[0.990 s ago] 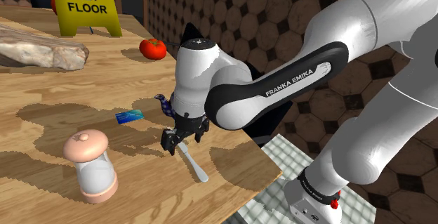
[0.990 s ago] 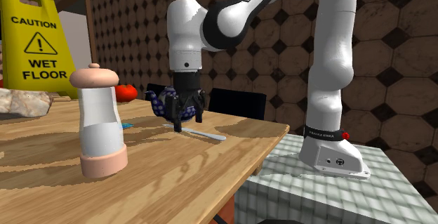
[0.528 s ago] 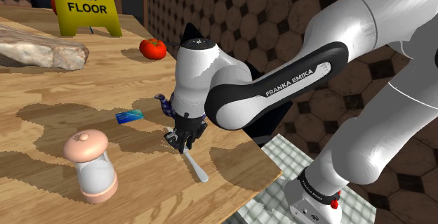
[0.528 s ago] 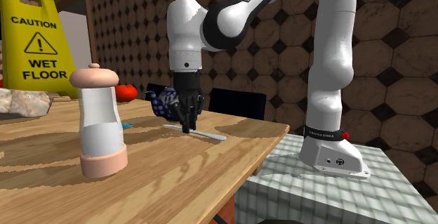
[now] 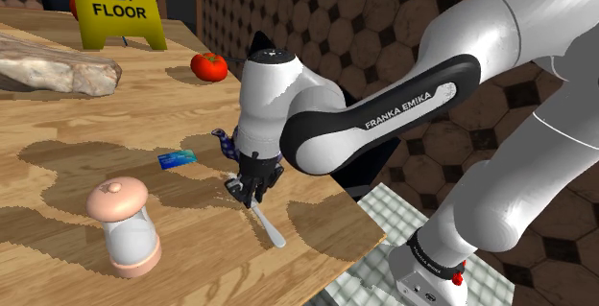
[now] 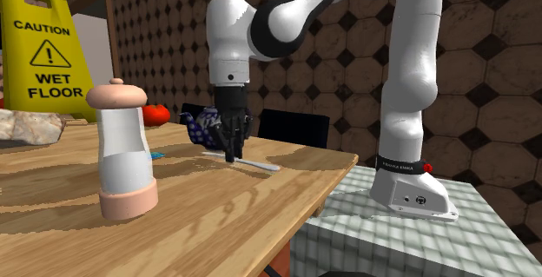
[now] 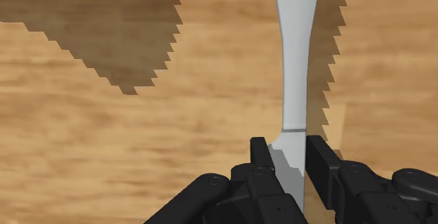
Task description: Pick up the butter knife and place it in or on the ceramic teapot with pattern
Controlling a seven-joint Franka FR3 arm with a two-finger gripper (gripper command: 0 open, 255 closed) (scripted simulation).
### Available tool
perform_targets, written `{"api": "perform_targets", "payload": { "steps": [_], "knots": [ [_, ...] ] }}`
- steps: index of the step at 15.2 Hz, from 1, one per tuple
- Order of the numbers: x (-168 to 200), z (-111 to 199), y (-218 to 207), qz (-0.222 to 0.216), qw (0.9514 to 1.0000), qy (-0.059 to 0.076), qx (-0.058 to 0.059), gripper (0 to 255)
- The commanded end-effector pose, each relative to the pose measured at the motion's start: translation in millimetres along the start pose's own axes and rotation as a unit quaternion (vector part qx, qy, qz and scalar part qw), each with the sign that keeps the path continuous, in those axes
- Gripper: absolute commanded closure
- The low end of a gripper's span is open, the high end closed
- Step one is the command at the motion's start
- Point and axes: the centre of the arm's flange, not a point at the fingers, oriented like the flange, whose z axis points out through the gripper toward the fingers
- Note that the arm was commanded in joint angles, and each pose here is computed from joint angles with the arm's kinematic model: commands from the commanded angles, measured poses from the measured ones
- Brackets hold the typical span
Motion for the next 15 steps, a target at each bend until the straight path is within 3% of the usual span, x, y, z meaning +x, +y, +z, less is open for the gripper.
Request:
{"api": "perform_targets", "payload": {
  "steps": [1,15],
  "knots": [
    [0.3,-9.6,1.0,0.0,1.0,0.0,0.0,255],
    [-0.3,-83.5,2.8,0.0,1.0,0.0,0.0,255]
  ]
}}
